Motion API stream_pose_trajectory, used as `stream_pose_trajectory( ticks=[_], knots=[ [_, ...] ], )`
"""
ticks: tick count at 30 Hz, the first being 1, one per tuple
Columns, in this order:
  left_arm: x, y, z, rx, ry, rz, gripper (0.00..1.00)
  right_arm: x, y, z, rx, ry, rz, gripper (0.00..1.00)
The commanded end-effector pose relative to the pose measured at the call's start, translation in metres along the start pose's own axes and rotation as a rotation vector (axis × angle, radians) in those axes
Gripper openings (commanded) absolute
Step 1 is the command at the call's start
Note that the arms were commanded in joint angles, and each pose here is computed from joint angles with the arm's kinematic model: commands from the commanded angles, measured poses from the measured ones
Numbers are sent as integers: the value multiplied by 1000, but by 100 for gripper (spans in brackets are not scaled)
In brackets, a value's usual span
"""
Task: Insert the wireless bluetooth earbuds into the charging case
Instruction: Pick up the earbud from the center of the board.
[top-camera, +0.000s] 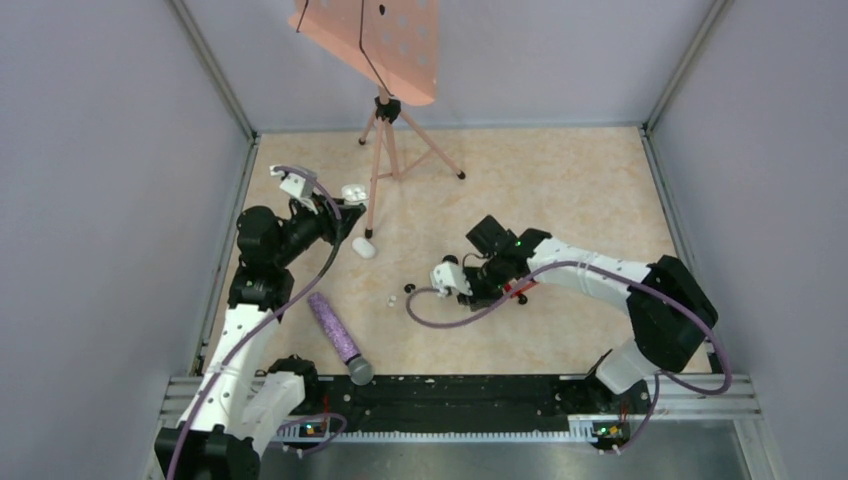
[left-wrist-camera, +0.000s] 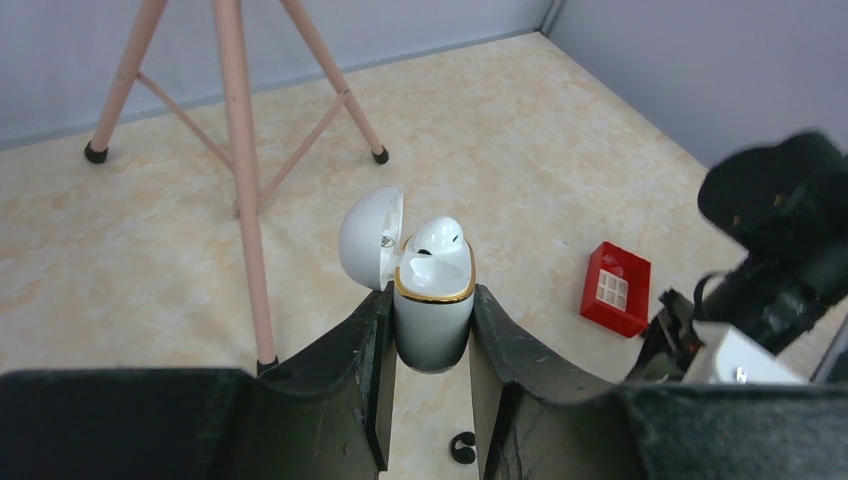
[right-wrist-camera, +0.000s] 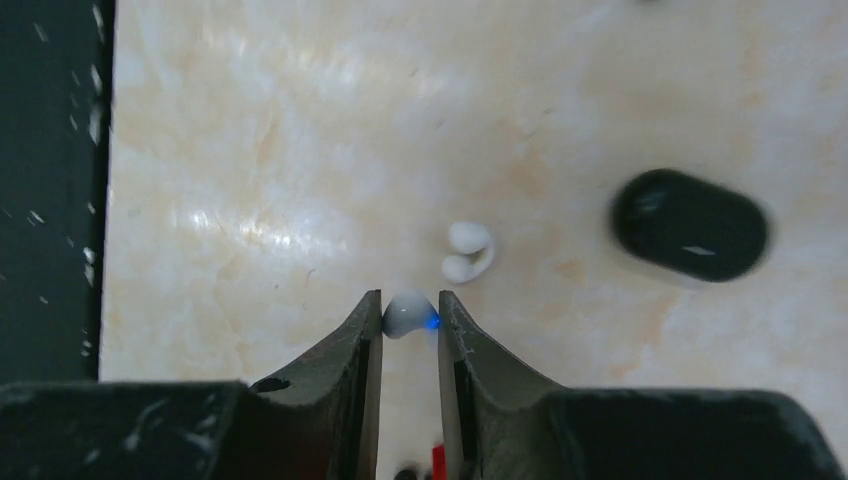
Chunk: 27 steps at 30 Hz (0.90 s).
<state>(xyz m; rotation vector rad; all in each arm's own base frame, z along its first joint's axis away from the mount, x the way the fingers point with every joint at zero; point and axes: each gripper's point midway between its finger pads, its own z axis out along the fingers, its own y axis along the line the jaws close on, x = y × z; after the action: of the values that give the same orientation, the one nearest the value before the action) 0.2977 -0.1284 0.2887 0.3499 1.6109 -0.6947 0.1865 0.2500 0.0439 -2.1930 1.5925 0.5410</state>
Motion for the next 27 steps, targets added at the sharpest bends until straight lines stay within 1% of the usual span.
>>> stream_pose_trajectory(
  ticks=[1,2,4,7,10,12,17,22,27],
  knots=[
    [-14,-20,5,141,-57,40,0,-117,-39,-103,88,-379,196,10],
    [-14,-25,7,179,-56,38,0,-141,-49,-132,111,-457,213,10],
    [-12,-33,14,266,-45,36,0,-177,-55,-173,110,-581,227,10],
    [-14,-47,19,404,-41,52,0,-218,-56,-216,97,-721,219,11],
    [-17,-59,23,508,-29,49,0,-247,-58,-243,77,-840,204,11],
    [-18,-68,22,571,-20,68,0,-263,-56,-257,56,-921,152,11],
    [-23,-97,13,714,12,116,0,-294,-53,-283,-7,-1124,74,10],
    [-24,-121,-1,806,47,123,0,-303,-59,-285,-15,-1169,49,10],
    [-30,-132,-10,838,56,125,0,-307,-63,-282,-1,-1191,37,10]
  ],
)
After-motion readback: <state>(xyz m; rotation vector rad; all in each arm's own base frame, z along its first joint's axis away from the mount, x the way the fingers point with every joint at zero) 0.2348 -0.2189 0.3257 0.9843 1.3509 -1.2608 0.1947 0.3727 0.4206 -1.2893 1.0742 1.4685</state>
